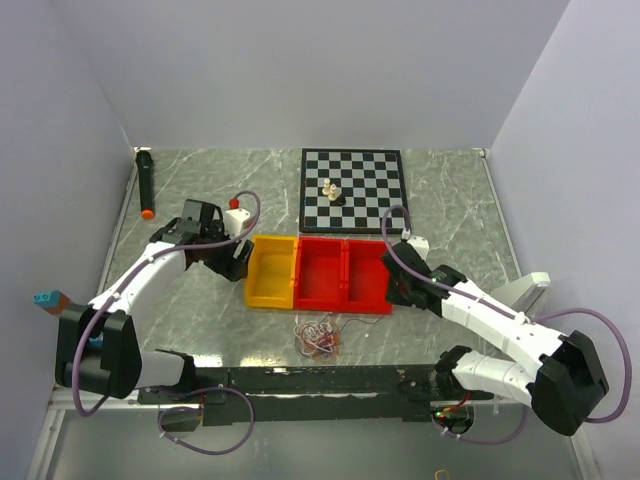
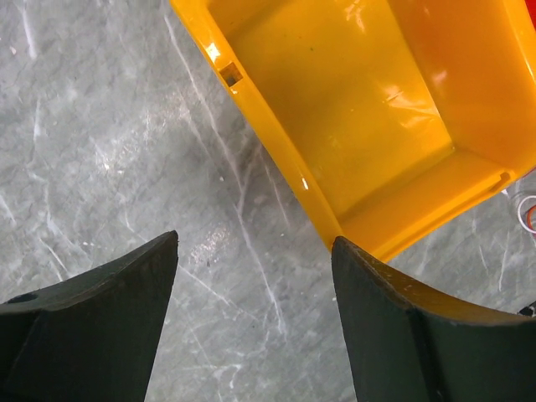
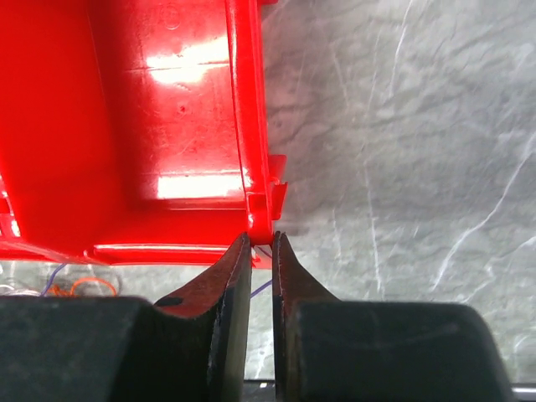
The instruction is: Untangle the cables
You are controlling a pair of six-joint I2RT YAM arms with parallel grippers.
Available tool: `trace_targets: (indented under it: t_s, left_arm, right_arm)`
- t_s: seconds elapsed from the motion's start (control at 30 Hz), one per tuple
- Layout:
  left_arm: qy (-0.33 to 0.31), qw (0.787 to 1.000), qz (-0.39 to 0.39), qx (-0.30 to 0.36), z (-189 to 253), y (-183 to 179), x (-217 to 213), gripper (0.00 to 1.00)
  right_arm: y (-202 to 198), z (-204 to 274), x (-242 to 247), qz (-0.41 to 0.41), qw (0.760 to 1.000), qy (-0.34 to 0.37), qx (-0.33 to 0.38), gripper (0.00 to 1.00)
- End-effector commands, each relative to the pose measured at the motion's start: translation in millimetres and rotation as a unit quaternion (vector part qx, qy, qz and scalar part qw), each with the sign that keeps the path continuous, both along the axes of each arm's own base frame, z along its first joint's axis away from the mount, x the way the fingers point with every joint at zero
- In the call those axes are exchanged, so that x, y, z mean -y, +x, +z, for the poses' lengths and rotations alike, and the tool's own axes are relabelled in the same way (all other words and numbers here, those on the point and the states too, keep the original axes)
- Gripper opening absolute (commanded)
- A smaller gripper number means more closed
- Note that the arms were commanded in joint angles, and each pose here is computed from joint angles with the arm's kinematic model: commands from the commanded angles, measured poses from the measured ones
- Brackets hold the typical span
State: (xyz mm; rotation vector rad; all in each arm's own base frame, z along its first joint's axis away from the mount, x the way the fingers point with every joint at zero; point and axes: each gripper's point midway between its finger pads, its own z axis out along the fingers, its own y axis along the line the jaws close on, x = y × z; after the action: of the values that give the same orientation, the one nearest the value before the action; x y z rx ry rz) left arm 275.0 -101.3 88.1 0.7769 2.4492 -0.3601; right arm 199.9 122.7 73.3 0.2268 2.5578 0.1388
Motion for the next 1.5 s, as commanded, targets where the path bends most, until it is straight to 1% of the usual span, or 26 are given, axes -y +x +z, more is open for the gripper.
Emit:
trace_targets:
  t_s: [0.0,0.07,0.1,0.13,0.2,0.27,0.33,0.43,0.53,0.7,0.97,1.1,1.23,1.3,1.47]
  left_arm:
    - [0.042,0.998,0.005,-0.041,-28,-9,-11,0.78]
    - [0.040,0.998,0.006,-0.040,-26,-7,-10,0.78]
    - [0.039,0.998,0.005,-0.041,-26,-7,-9,0.78]
    - [0.039,0.998,0.005,-0.040,-25,-7,-9,0.78]
    - [0.042,0.998,0.005,-0.038,-23,-8,-10,0.78]
    - [0.043,0.999,0.005,-0.033,-20,-9,-11,0.78]
    - [0.044,0.999,0.004,-0.027,-17,-11,-12,0.78]
    - [0.044,0.999,0.006,-0.024,-16,-13,-13,0.78]
    - [0.045,0.999,0.007,-0.026,-16,-15,-14,0.78]
    - [0.044,0.999,0.008,-0.023,-11,-16,-14,0.78]
    - [0.048,0.999,0.007,-0.022,-11,-17,-16,0.78]
    - [0.050,0.998,0.005,-0.021,-12,-18,-17,0.78]
    - [0.050,0.998,0.004,-0.023,-13,-20,-17,0.78]
    - [0.050,0.998,0.004,-0.022,-13,-20,-17,0.78]
    - [0.048,0.999,0.004,-0.023,-14,-21,-16,0.78]
  right_arm:
    - [25,13,-5,-0.016,0.999,0.008,0.035,0.17]
    - [29,10,-7,-0.015,0.999,0.010,0.036,0.20]
    - [31,9,-7,-0.016,0.999,0.010,0.035,0.24]
    - [30,8,-8,-0.016,0.999,0.011,0.033,0.29]
    - [26,9,-7,-0.020,0.999,0.021,0.033,0.47]
    - [17,9,-6,-0.024,0.998,0.038,0.034,0.56]
    - [5,6,-5,-0.027,0.997,0.061,0.032,0.59]
    - [-11,-1,-5,-0.031,0.995,0.093,0.024,0.60]
    - [-24,-10,-10,-0.033,0.992,0.124,0.007,0.58]
    - [-34,-17,-13,-0.039,0.989,0.142,-0.003,0.54]
    - [-21,-12,-18,-0.065,0.986,0.156,0.014,0.53]
    - [-19,-17,-23,-0.073,0.985,0.159,0.002,0.51]
    - [-22,-26,-20,-0.087,0.985,0.149,-0.013,0.39]
    - [-25,-28,-15,-0.093,0.985,0.143,-0.013,0.31]
    - [-30,-32,-3,-0.105,0.986,0.128,-0.009,0.17]
